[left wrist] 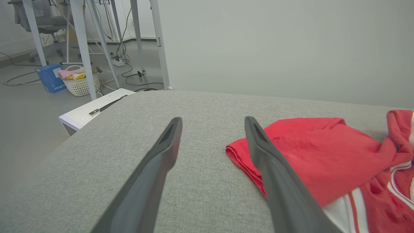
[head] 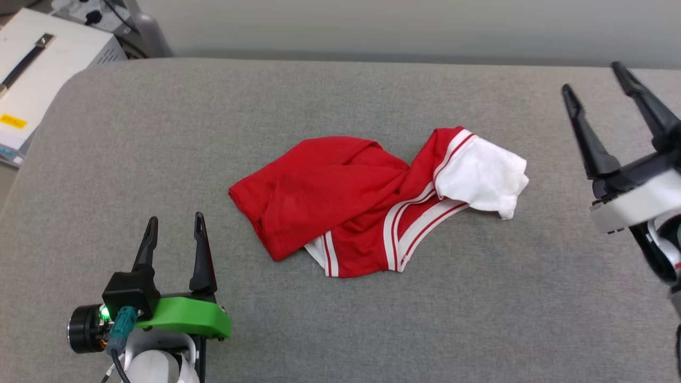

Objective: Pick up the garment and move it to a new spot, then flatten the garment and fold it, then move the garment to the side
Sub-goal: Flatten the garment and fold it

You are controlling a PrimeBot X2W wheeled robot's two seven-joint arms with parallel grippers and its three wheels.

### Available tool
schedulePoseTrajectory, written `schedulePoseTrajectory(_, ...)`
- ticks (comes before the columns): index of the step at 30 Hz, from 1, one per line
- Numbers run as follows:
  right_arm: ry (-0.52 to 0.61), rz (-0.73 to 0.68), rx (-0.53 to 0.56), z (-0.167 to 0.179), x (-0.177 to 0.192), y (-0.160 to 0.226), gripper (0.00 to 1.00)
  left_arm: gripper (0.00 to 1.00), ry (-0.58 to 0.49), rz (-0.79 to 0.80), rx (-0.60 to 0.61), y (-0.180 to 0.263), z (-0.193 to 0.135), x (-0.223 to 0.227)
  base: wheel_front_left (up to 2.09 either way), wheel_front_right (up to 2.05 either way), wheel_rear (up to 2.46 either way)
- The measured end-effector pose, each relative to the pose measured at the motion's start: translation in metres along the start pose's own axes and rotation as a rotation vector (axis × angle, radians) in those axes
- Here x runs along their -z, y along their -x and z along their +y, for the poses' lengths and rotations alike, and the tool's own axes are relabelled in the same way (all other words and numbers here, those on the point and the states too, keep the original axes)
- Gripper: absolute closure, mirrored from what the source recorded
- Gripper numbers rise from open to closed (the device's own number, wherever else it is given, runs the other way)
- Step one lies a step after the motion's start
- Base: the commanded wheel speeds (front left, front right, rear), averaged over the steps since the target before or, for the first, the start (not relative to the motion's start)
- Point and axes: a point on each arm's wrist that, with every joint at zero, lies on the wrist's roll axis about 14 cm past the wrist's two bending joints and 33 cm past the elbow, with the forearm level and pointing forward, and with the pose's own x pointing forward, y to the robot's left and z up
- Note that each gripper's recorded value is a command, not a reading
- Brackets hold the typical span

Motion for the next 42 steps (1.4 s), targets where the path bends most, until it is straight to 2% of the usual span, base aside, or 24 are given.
schedulePoseTrajectory(6, -0.009, 0.357, -0.22, 0.023, 0.058, -0.013, 0.0, 0.0, -0.01, 0.017, -0.017, -0.006, 0.004, 0.007, 0.0, 0.0, 0.0)
schedulePoseTrajectory(7, -0.021, 0.492, -0.277, 0.031, 0.078, -0.006, 0.0, 0.0, -0.01, 0.023, -0.018, -0.008, 0.004, 0.01, 0.0, 0.0, 0.0)
schedulePoseTrajectory(10, 0.0, 0.735, -0.363, 0.038, 0.114, 0.017, 0.0, 0.0, -0.009, 0.026, -0.015, -0.012, 0.003, 0.012, 0.0, 0.0, 0.0)
schedulePoseTrajectory(14, 0.004, 0.974, -0.436, 0.045, 0.149, 0.042, 0.0, 0.0, -0.009, 0.024, -0.01, -0.019, 0.0, 0.014, 0.0, 0.0, 0.0)
schedulePoseTrajectory(23, 0.012, 1.22, -0.54, 0.066, 0.221, 0.068, 0.0, 0.0, -0.005, 0.053, -0.012, -0.032, -0.003, 0.028, 0.0, 0.0, 0.0)
schedulePoseTrajectory(28, -0.003, 1.265, -0.529, 0.064, 0.245, 0.069, 0.0, 0.0, -0.007, 0.079, -0.045, -0.027, 0.005, 0.036, 0.0, 0.0, 0.0)
schedulePoseTrajectory(29, -0.007, 1.256, -0.532, 0.066, 0.245, 0.067, 0.73, 0.0, -0.007, 0.082, -0.049, -0.027, 0.007, 0.036, 0.0, 0.0, 0.0)
schedulePoseTrajectory(30, -0.01, 1.243, -0.531, 0.066, 0.244, 0.065, 1.0, 0.0, -0.008, 0.085, -0.052, -0.025, 0.008, 0.037, 0.0, 0.0, 0.0)
schedulePoseTrajectory(35, -0.074, 1.099, -0.501, 0.068, 0.224, 0.046, 1.0, 0.0, -0.007, 0.074, -0.061, -0.022, 0.011, 0.031, 0.0, 0.0, 0.0)
schedulePoseTrajectory(39, -0.087, 0.965, -0.436, 0.045, 0.191, 0.032, 1.0, 0.0, -0.004, 0.069, -0.067, -0.014, 0.012, 0.027, 0.0, 0.0, 0.0)
schedulePoseTrajectory(42, -0.078, 0.907, -0.393, 0.025, 0.166, 0.04, 1.0, 0.0, -0.003, 0.067, -0.064, -0.006, 0.013, 0.024, 0.0, 0.0, 0.0)
